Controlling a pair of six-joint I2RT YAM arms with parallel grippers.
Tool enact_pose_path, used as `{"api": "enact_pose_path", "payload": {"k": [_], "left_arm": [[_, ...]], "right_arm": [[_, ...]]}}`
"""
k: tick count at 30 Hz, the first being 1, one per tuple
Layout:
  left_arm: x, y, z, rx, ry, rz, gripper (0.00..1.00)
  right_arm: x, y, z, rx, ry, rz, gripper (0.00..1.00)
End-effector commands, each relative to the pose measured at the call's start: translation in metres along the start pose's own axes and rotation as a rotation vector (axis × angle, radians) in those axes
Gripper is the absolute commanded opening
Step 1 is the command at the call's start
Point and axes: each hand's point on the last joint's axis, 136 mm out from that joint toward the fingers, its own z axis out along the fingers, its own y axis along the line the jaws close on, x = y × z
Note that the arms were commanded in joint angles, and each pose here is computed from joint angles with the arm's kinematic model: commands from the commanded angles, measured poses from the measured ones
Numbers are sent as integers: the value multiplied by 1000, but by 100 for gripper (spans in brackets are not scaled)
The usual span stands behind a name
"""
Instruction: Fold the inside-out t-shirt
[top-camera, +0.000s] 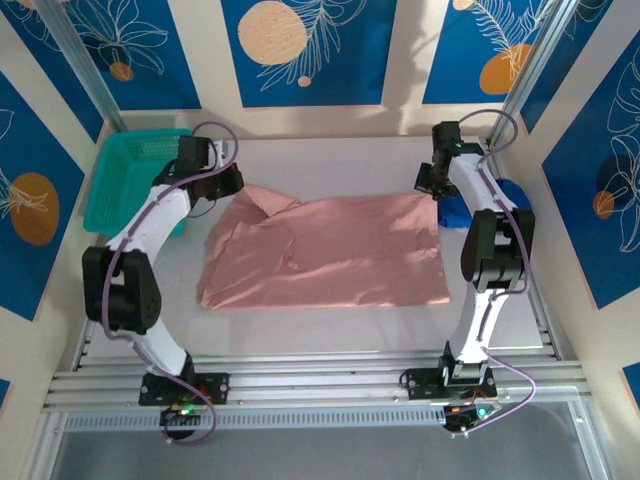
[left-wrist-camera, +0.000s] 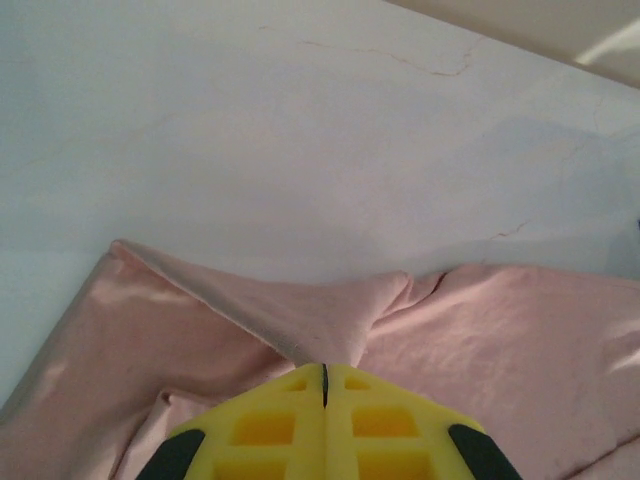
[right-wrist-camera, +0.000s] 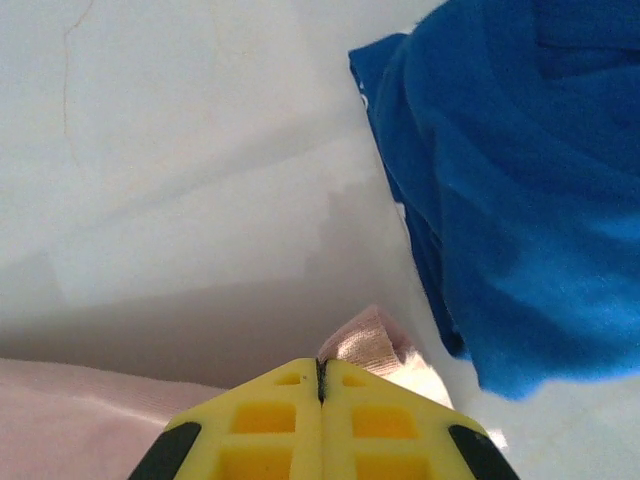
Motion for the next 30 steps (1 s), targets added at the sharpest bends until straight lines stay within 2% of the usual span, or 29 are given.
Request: {"api": "enact_pose_path", "payload": {"k": [1,10,20,30], "left_arm": [[5,6,-31,-40,-23,-28,0],[25,-2,-93,-23,-37,-70,0],[81,-6,-122,19,67,-137,0],[107,0,-142,-23,119,-138,0]], "right_arm": [[7,-11,-23,21,-36,-18,0],[39,-28,-57,31,-53,-16,0],[82,-46,-67,72,-2,-8,0],[109,-56,-55,102,62,-9,0]]}}
